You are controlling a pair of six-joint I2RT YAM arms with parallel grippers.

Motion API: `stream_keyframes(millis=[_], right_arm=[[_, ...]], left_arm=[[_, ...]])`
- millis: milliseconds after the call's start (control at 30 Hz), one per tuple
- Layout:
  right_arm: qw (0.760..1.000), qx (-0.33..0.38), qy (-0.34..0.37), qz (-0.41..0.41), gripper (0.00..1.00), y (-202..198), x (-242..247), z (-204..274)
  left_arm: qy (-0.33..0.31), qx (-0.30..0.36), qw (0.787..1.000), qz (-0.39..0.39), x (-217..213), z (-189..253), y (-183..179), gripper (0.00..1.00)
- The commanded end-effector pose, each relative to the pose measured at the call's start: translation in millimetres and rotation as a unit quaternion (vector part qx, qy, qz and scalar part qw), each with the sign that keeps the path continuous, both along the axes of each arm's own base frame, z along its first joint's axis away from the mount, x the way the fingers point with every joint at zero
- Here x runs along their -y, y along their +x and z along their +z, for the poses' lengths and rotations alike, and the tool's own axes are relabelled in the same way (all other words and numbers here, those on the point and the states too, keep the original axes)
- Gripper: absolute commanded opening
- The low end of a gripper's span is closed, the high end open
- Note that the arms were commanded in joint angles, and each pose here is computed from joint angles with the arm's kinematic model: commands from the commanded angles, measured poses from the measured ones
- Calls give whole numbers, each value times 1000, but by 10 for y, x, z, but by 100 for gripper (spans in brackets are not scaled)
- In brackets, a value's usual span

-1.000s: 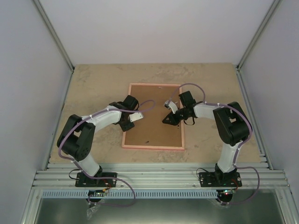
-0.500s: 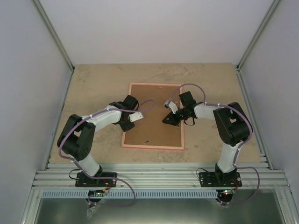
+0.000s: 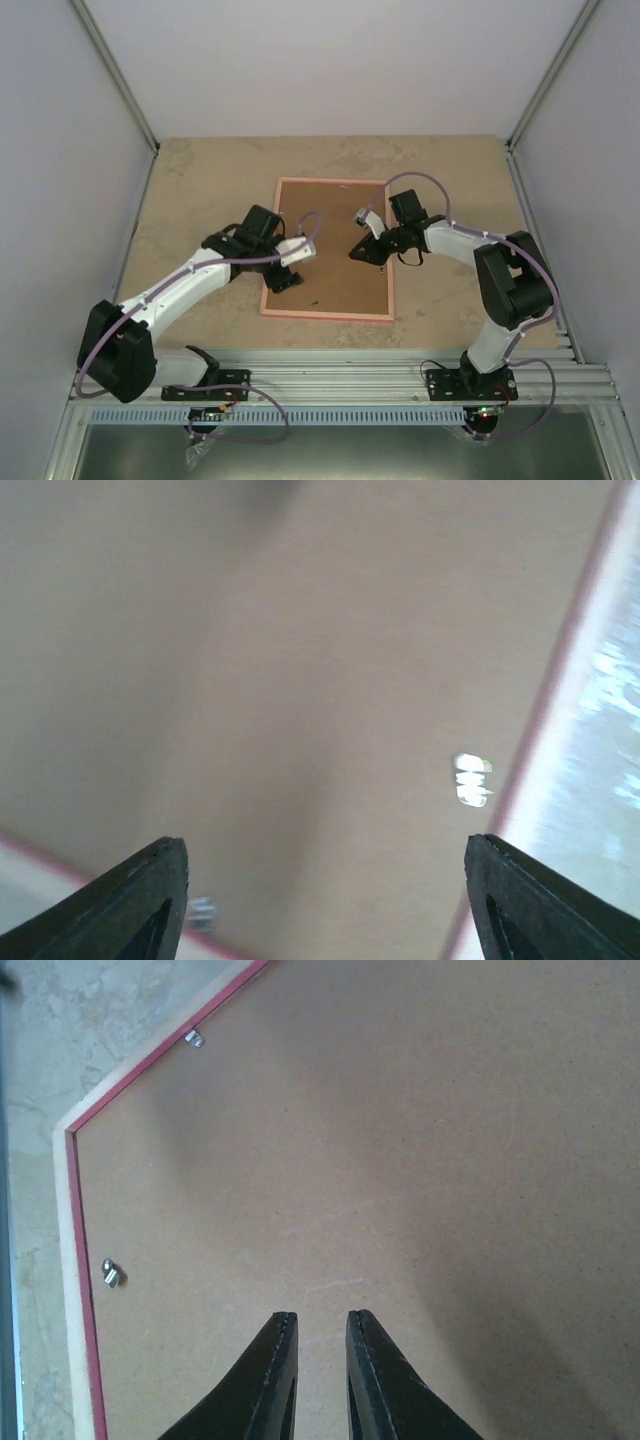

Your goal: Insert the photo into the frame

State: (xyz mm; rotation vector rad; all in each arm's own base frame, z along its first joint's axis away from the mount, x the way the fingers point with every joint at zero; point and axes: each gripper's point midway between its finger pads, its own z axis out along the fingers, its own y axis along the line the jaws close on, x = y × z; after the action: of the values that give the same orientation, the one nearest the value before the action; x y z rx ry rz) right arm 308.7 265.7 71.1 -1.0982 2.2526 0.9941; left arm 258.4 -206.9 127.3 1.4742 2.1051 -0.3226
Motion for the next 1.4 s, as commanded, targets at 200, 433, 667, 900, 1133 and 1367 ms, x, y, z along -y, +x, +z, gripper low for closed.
stream_keyframes(millis=[200, 433, 667, 900, 1133, 1367], right_arm=[[999, -41, -10, 29, 16, -377, -9, -233], [995, -77, -48, 30, 13, -320, 24, -513], [991, -113, -62, 28, 12, -398, 62, -674], [991, -113, -64, 24, 12, -374, 79, -680], [991, -112, -64, 20, 12, -355, 97, -674], [992, -108, -64, 19, 11, -341, 100, -661]], left_arm=[[23, 15, 993, -116, 235, -676, -668, 81], [37, 16, 990, -132, 364, -902, -719, 77], [59, 27, 981, -185, 412, -1021, -827, 64], [80, 23, 973, -217, 364, -1157, -899, 46], [92, 17, 964, -248, 304, -1214, -991, 31], [104, 11, 961, -256, 236, -1251, -1039, 18]])
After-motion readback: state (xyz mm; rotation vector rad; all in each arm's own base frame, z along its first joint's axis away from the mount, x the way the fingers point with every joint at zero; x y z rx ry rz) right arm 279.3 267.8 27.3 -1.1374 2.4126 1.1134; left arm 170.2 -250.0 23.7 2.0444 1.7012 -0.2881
